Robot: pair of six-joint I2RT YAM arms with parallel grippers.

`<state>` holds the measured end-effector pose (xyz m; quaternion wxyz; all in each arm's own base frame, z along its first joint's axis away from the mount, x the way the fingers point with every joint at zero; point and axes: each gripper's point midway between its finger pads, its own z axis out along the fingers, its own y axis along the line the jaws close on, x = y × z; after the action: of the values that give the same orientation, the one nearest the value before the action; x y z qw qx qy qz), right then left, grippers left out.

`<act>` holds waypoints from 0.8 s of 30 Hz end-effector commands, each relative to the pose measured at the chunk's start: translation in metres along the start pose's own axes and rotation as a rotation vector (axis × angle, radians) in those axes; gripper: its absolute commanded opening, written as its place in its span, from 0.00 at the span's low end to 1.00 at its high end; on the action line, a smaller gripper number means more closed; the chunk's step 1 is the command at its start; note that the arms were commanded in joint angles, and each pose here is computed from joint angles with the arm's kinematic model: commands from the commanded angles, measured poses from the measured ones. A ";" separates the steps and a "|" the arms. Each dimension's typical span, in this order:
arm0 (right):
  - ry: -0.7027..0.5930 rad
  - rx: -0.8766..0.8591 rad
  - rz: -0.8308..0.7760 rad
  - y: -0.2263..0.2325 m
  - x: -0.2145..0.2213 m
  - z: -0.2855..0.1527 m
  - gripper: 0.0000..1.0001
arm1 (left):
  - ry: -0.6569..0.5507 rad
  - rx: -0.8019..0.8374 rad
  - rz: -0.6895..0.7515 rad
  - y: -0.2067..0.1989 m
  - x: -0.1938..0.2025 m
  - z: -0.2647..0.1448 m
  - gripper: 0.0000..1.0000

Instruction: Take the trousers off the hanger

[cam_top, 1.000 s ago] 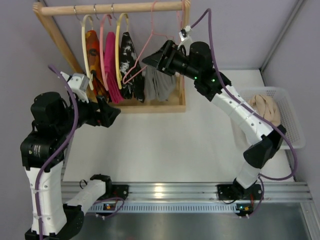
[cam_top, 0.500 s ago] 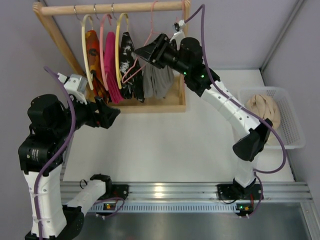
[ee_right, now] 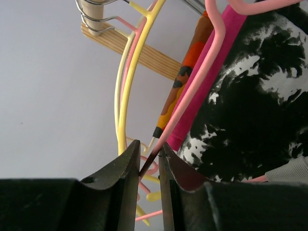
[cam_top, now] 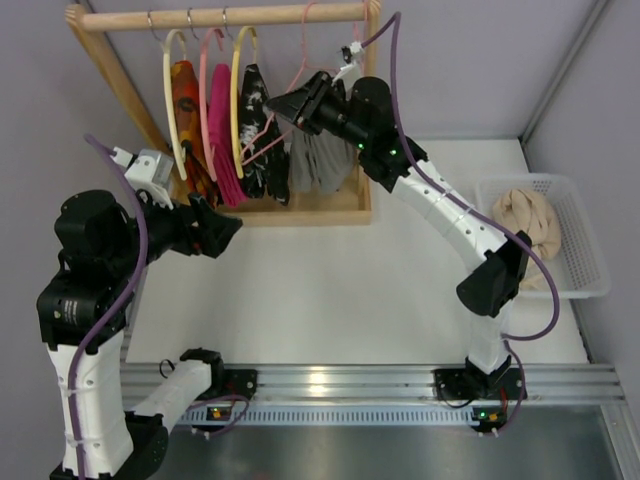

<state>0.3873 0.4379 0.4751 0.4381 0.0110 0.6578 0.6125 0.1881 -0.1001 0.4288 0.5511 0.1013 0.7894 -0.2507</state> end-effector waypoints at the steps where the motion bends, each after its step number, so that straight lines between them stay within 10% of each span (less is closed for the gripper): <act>1: -0.038 -0.142 -0.007 0.051 -0.012 -0.007 0.22 | -0.050 0.033 -0.006 -0.006 -0.014 0.003 0.95; 7: -0.065 -0.204 -0.034 0.072 -0.029 -0.021 0.00 | -0.049 0.041 -0.013 -0.007 -0.016 0.004 0.95; 24: -0.012 -0.440 -0.119 0.133 -0.032 -0.068 0.00 | -0.078 0.099 -0.022 -0.016 -0.035 0.014 0.94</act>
<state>0.3545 0.4354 0.5016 0.4022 -0.0451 0.6227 0.6697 0.2027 -0.1122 0.4331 0.5362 0.0982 0.7880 -0.2862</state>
